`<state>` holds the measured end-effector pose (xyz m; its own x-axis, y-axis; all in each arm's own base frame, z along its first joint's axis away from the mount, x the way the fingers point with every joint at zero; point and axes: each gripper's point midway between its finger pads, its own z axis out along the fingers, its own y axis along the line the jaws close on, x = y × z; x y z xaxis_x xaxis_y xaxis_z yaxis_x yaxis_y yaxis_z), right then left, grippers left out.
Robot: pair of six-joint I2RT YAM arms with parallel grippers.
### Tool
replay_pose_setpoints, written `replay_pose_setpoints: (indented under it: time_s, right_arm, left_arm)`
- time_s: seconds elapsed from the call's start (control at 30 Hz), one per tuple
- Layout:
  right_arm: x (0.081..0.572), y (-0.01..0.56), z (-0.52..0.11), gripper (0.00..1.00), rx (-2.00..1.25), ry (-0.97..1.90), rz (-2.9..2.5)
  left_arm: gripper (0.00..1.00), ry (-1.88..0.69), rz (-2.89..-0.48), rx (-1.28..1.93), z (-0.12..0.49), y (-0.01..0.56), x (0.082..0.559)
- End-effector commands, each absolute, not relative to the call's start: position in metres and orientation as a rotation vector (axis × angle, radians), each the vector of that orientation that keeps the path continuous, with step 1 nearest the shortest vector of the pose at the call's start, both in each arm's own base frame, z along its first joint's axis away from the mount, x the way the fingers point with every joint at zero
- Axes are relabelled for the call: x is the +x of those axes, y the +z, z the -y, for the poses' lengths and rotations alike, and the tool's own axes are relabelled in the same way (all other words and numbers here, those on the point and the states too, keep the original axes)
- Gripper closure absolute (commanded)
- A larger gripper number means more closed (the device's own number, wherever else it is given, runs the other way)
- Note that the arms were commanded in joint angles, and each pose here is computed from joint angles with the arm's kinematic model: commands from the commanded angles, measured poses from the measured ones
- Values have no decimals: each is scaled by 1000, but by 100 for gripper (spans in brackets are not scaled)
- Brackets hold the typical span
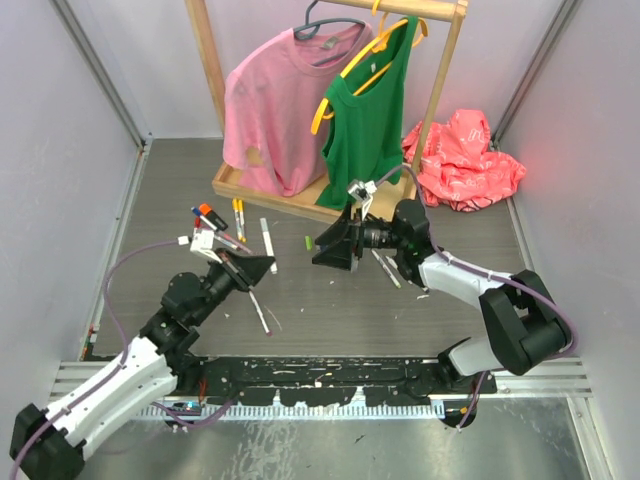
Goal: Open the pen caps
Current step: Pick up the pen from the center of the board.
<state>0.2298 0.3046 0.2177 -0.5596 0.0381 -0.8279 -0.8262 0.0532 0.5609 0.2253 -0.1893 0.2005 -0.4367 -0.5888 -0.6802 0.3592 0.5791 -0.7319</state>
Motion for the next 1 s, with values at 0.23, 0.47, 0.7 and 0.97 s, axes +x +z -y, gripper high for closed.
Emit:
replay_pose_setpoints:
  time_s: [0.23, 0.47, 0.7, 0.97]
  right_arm:
    - [242, 253, -305, 1, -617, 1627, -1562]
    - [246, 240, -309, 5, -561, 1656, -1647]
    - [235, 236, -321, 18, -593, 1683, -1675]
    - [227, 231, -331, 44, -635, 1701, -1693]
  left_arm:
    - [100, -1151, -1499, 7, 256, 264, 213]
    - [100, -1168, -1508, 40, 278, 264, 209]
    - [100, -1166, -1523, 45, 287, 260, 209]
    - [100, -1170, -1530, 50, 289, 259, 208]
